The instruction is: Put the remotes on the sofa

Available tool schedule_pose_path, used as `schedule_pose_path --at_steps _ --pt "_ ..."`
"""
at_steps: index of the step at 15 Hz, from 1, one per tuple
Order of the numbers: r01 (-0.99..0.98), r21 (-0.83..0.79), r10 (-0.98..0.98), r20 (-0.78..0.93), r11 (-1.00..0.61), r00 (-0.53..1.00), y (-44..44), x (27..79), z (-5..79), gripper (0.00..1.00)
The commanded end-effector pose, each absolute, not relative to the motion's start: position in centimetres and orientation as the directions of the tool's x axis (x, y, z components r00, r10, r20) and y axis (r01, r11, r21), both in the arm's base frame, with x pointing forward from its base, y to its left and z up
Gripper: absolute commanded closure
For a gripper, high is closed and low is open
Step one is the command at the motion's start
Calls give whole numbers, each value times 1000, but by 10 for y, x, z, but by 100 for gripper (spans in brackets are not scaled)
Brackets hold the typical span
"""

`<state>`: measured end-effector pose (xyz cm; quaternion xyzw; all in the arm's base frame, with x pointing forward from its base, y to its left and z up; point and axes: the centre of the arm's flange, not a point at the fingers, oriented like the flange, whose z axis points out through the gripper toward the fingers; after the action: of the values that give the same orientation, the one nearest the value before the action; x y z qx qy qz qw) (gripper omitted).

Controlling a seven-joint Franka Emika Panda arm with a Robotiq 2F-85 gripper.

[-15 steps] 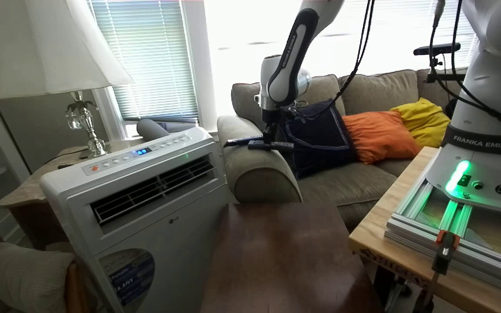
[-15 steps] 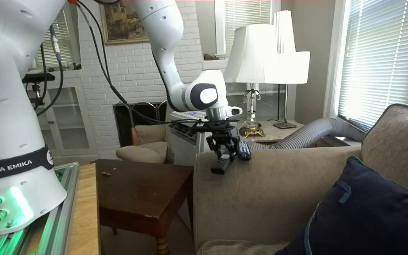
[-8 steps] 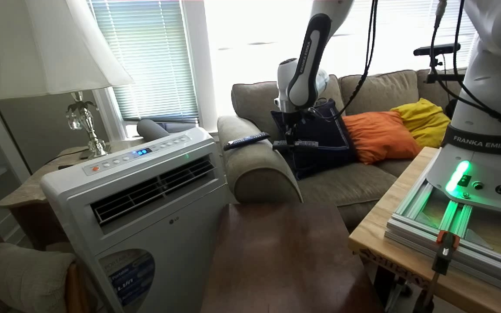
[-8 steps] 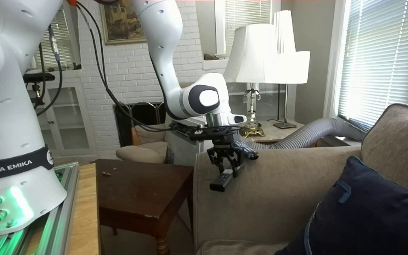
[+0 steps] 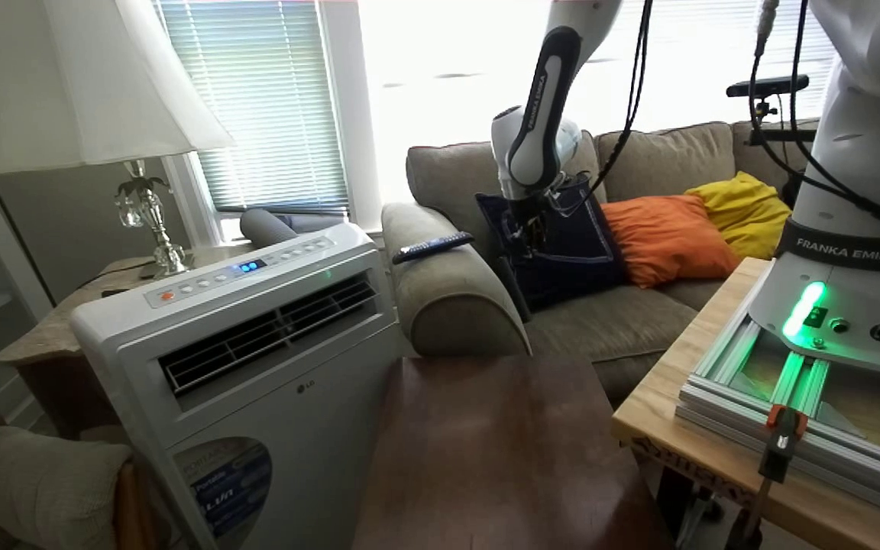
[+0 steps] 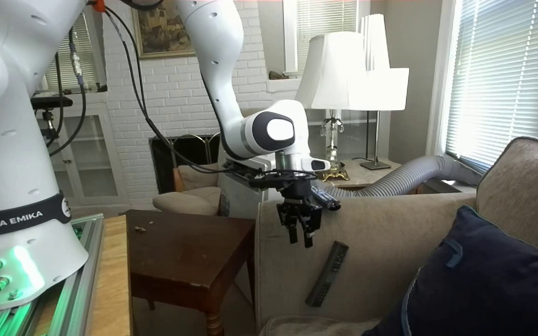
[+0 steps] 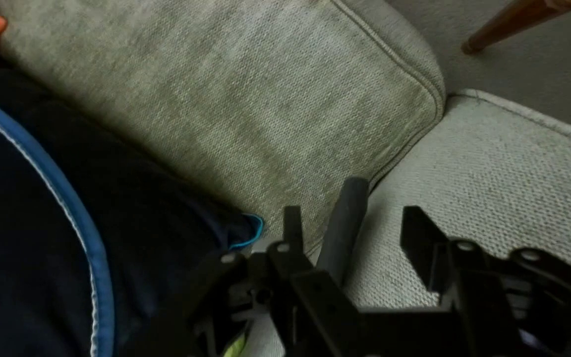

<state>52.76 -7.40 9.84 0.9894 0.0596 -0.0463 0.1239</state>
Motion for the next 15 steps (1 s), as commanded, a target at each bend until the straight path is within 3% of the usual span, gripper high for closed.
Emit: schedule_pose_path --at_steps 1,2,3,4,6,10,15 --pt "-12 169 -29 -98 -985 995 -84 539 89 69" --pt "-35 156 -50 -90 -987 995 -86 539 88 69" --pt "-60 140 -71 -80 -988 994 -88 540 89 53" --pt "-82 125 -92 -75 -989 993 -90 541 88 22" --pt "-110 111 -118 -66 -988 991 -92 543 89 26" --pt "-138 88 -143 -57 -987 988 -94 544 94 1" --pt "-57 38 -57 -7 -998 998 -85 530 147 0"
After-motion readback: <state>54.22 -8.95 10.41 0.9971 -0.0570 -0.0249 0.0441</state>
